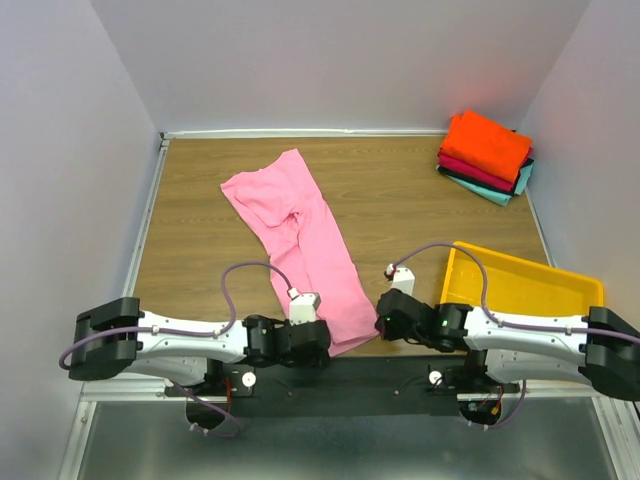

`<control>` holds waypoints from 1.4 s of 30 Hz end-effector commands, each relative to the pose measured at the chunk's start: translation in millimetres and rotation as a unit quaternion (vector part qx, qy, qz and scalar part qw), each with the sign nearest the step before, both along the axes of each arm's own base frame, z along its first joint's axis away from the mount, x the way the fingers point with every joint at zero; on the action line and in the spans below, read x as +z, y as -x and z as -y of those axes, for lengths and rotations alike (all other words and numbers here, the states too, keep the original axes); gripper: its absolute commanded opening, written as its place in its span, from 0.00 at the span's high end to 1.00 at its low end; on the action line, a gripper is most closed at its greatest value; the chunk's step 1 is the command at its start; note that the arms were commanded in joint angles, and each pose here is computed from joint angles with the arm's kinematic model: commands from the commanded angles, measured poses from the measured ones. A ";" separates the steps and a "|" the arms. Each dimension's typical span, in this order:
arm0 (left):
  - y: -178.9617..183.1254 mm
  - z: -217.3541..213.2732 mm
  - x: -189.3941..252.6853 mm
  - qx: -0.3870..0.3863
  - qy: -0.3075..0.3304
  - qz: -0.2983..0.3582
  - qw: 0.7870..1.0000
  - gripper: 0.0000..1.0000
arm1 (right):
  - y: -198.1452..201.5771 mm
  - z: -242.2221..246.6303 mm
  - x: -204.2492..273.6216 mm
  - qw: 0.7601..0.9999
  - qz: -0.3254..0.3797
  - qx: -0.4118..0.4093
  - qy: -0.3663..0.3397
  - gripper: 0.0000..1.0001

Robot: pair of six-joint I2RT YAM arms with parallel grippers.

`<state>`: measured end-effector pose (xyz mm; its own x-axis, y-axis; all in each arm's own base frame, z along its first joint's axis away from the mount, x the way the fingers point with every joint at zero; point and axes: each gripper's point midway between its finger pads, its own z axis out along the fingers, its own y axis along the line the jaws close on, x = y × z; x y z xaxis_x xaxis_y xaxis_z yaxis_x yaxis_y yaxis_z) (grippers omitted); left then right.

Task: Fold and stack the t-shirts
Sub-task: Fold the tshirt

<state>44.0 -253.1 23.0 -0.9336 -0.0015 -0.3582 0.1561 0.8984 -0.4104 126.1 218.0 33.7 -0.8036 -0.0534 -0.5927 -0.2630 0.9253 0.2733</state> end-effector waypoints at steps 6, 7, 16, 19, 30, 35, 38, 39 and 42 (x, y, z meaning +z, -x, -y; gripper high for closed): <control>3.3 -10.8 -23.1 -0.003 -0.039 -0.005 0.999 0.63 | -3.8 6.2 0.8 1.000 0.013 -0.011 -0.006 0.98; 2.9 -10.7 -22.7 -0.002 -0.038 -0.005 0.999 0.74 | -3.4 6.2 0.9 1.000 0.012 -0.011 -0.007 0.98; 2.1 -10.3 -23.7 -0.009 -0.045 -0.001 0.999 1.00 | -5.4 5.5 2.8 1.000 0.019 -0.010 -0.005 0.98; -2.0 -7.0 -17.5 -0.017 -0.051 0.017 0.998 1.00 | -9.8 5.8 6.4 0.999 0.028 -0.016 -0.005 0.98; -2.5 28.8 28.2 -0.054 -0.030 0.074 0.995 1.00 | -30.2 10.0 42.4 0.995 0.087 -0.044 -0.012 0.98; 5.6 40.2 36.6 -0.062 -0.009 0.075 0.995 1.00 | -33.4 18.4 51.8 0.993 0.099 -0.057 -0.006 0.98; 11.4 49.7 41.4 -0.069 0.008 0.073 0.995 1.00 | -32.6 19.8 54.6 0.993 0.099 -0.060 -0.013 0.98; 13.9 53.0 43.1 -0.073 0.011 0.074 0.995 1.00 | -32.7 20.0 56.9 0.993 0.101 -0.061 -0.017 0.98; 12.5 54.2 40.3 -0.067 0.008 0.080 0.995 1.00 | -34.5 20.7 60.8 0.992 0.106 -0.065 -0.020 0.98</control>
